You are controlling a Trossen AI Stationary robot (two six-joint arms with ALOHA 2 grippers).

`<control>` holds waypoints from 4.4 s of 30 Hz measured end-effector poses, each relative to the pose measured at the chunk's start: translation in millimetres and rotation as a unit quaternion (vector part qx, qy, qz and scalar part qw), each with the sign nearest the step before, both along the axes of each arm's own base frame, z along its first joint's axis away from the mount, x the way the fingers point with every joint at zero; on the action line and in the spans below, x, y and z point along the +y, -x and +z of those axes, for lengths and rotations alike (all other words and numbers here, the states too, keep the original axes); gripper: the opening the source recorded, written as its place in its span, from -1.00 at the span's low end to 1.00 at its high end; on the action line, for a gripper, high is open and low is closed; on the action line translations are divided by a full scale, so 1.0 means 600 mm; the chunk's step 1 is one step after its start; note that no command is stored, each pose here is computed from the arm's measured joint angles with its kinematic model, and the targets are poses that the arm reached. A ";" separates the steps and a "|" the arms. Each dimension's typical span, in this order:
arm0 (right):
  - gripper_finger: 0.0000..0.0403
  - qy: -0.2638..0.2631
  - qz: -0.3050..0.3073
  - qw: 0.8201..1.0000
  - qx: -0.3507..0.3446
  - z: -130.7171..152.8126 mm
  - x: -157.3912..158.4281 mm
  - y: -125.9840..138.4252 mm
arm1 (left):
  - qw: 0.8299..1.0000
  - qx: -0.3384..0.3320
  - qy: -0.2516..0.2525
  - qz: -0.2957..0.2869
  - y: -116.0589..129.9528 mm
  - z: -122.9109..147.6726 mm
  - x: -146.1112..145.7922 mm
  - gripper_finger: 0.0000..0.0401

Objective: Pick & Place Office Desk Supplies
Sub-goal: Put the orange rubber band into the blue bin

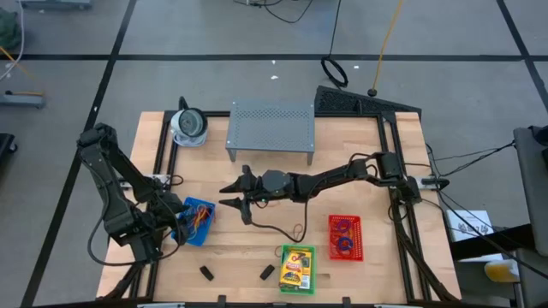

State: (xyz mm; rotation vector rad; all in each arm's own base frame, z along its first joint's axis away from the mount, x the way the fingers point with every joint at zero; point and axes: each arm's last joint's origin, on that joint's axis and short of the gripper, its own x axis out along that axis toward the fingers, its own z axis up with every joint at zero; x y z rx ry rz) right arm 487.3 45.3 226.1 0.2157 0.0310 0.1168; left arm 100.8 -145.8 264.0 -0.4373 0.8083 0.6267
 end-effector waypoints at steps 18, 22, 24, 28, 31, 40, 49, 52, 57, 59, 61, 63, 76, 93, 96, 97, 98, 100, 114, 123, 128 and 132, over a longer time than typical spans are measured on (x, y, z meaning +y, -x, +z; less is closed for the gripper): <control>-0.23 0.056 0.005 0.998 -0.027 0.026 0.007 0.008 | 0.989 0.142 0.011 -0.046 -0.045 -0.006 0.028 -0.13; -0.23 0.079 0.002 0.996 -0.050 0.058 0.010 0.023 | 0.987 0.140 0.003 -0.075 -0.068 -0.006 0.039 -0.13; -0.23 0.086 -0.007 0.995 -0.051 0.080 0.012 0.044 | 0.989 0.122 -0.014 -0.076 -0.077 -0.003 0.047 -0.13; -0.23 0.095 -0.034 0.994 -0.040 0.101 0.005 0.089 | 0.995 0.061 -0.049 -0.065 -0.082 0.014 0.066 -0.13; -0.23 0.095 -0.044 0.994 -0.035 0.109 0.000 0.138 | 0.994 0.014 -0.065 -0.091 -0.084 0.031 0.073 -0.13; -0.23 0.040 -0.069 0.995 -0.065 0.083 -0.021 0.305 | 0.975 -0.066 -0.095 -0.192 -0.133 0.071 0.105 -0.13; -0.23 0.021 -0.062 0.994 -0.085 0.068 -0.026 0.418 | 0.965 -0.066 -0.063 -0.247 -0.205 0.068 0.194 -0.13; -0.23 0.021 -0.079 0.993 -0.083 0.061 -0.028 0.437 | 0.959 -0.060 -0.041 -0.275 -0.244 0.046 0.220 -0.13; -0.23 0.026 -0.093 0.992 -0.079 0.048 -0.030 0.452 | 0.953 -0.019 0.006 -0.303 -0.304 -0.014 0.262 -0.13; -0.23 0.023 -0.092 0.993 -0.074 0.044 -0.031 0.453 | 0.952 0.011 0.020 -0.304 -0.326 -0.034 0.274 -0.13; -0.23 0.022 -0.091 0.993 -0.071 0.042 -0.030 0.453 | 0.949 0.049 0.024 -0.312 -0.348 -0.043 0.281 -0.13; -0.23 0.023 -0.090 0.994 -0.064 0.040 -0.030 0.453 | 0.942 0.093 0.021 -0.322 -0.372 -0.045 0.282 -0.13; -0.23 0.028 -0.090 0.995 -0.040 0.032 -0.030 0.452 | 0.909 0.186 -0.005 -0.372 -0.474 -0.067 0.241 -0.13; -0.23 0.034 -0.092 0.995 -0.033 0.029 -0.032 0.452 | 0.905 0.221 0.009 -0.363 -0.486 -0.109 0.198 -0.13; -0.23 0.034 -0.092 0.995 -0.031 0.029 -0.032 0.452 | 0.900 0.236 0.017 -0.365 -0.491 -0.130 0.196 -0.13; -0.23 0.035 -0.092 0.995 -0.030 0.028 -0.032 0.452 | 0.899 0.240 0.019 -0.365 -0.492 -0.137 0.195 -0.13; -0.23 0.035 -0.091 0.995 -0.029 0.028 -0.032 0.452 | 0.899 0.243 0.020 -0.364 -0.493 -0.142 0.195 -0.13; -0.23 0.035 -0.092 0.995 -0.029 0.028 -0.032 0.452 | 0.899 0.246 0.022 -0.362 -0.494 -0.146 0.195 -0.13; -0.23 0.036 -0.088 0.995 -0.025 0.027 -0.030 0.452 | 0.900 0.264 0.036 -0.344 -0.497 -0.169 0.199 0.04; -0.23 0.036 -0.088 0.995 -0.025 0.027 -0.030 0.452 | 0.907 0.268 0.016 -0.325 -0.498 -0.167 0.202 0.50; -0.23 0.036 -0.088 0.995 -0.023 0.026 -0.030 0.452 | 0.904 0.272 0.016 -0.328 -0.500 -0.177 0.197 0.63; -0.23 0.037 -0.087 0.995 -0.022 0.025 -0.030 0.452 | 0.901 0.280 0.016 -0.331 -0.504 -0.197 0.188 0.62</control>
